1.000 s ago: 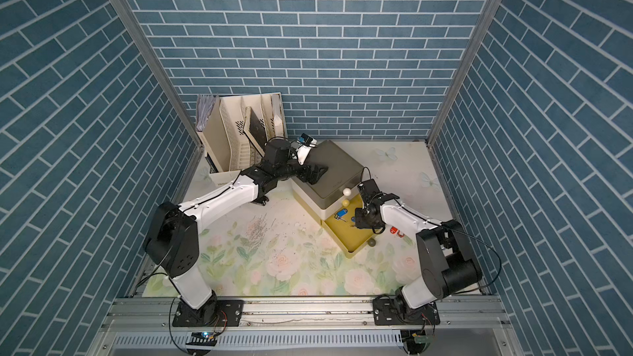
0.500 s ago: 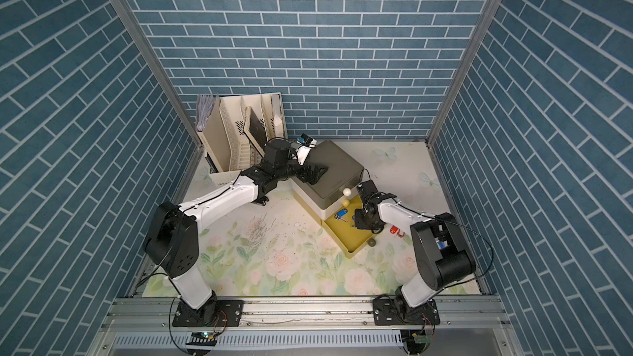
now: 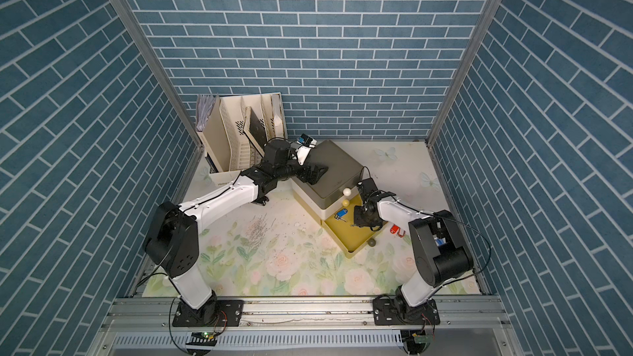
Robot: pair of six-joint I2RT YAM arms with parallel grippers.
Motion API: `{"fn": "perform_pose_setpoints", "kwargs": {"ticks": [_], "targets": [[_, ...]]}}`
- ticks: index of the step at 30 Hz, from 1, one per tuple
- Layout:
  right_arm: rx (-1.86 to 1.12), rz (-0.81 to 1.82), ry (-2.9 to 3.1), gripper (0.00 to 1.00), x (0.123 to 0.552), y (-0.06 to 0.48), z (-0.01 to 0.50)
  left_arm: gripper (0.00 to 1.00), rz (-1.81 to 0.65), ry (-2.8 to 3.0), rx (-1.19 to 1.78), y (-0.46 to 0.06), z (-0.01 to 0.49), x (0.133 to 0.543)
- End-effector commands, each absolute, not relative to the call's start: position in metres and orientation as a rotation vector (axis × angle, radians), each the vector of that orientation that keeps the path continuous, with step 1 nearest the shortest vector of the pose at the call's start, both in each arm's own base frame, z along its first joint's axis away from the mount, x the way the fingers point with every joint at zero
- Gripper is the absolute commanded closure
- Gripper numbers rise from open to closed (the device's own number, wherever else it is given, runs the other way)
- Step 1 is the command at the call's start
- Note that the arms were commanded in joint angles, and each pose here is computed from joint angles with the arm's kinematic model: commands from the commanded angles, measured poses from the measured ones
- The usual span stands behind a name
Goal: Take the keys out of the drawer
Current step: Pick up the key from the drawer, then place the key at the center of the board.
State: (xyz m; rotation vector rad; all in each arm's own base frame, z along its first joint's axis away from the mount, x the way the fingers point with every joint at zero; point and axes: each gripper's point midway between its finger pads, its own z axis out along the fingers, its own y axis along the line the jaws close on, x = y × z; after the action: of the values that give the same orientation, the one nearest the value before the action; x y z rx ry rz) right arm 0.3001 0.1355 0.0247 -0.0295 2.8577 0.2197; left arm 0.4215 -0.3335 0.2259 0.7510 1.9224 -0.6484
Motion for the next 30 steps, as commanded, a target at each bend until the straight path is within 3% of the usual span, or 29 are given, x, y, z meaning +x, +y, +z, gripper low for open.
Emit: {"fn": "perform_pose_setpoints", "kwargs": {"ticks": [1, 2, 7, 13, 18, 23, 30], "targets": [[-0.038, 0.227, 2.872, 0.96, 0.300, 0.137, 0.021, 0.00, -0.554, 2.553, 0.743, -0.280, 0.063, 0.364], [-0.035, 0.228, 2.869, 1.00, 0.301, 0.137, 0.023, 0.00, -0.552, 2.558, 0.743, -0.279, 0.062, 0.364], [-0.020, 0.209, 2.811, 1.00, 0.306, 0.133, 0.045, 0.00, -0.555, 2.557, 0.739, -0.280, 0.062, 0.364], [0.013, 0.204, 2.658, 1.00, 0.320, 0.124, 0.110, 0.00, -0.554, 2.534, 0.728, -0.280, 0.072, 0.368], [0.162, 0.132, 2.557, 1.00, 0.326, 0.075, 0.148, 0.00, -0.576, 2.503, 0.708, -0.284, 0.085, 0.372], [0.302, 0.050, 2.515, 1.00, 0.335, 0.022, 0.146, 0.00, -0.598, 2.483, 0.695, -0.288, 0.096, 0.375], [0.474, 0.085, 2.532, 1.00, 0.344, -0.022, 0.095, 0.00, -0.613, 2.464, 0.692, -0.291, 0.106, 0.378]]}}
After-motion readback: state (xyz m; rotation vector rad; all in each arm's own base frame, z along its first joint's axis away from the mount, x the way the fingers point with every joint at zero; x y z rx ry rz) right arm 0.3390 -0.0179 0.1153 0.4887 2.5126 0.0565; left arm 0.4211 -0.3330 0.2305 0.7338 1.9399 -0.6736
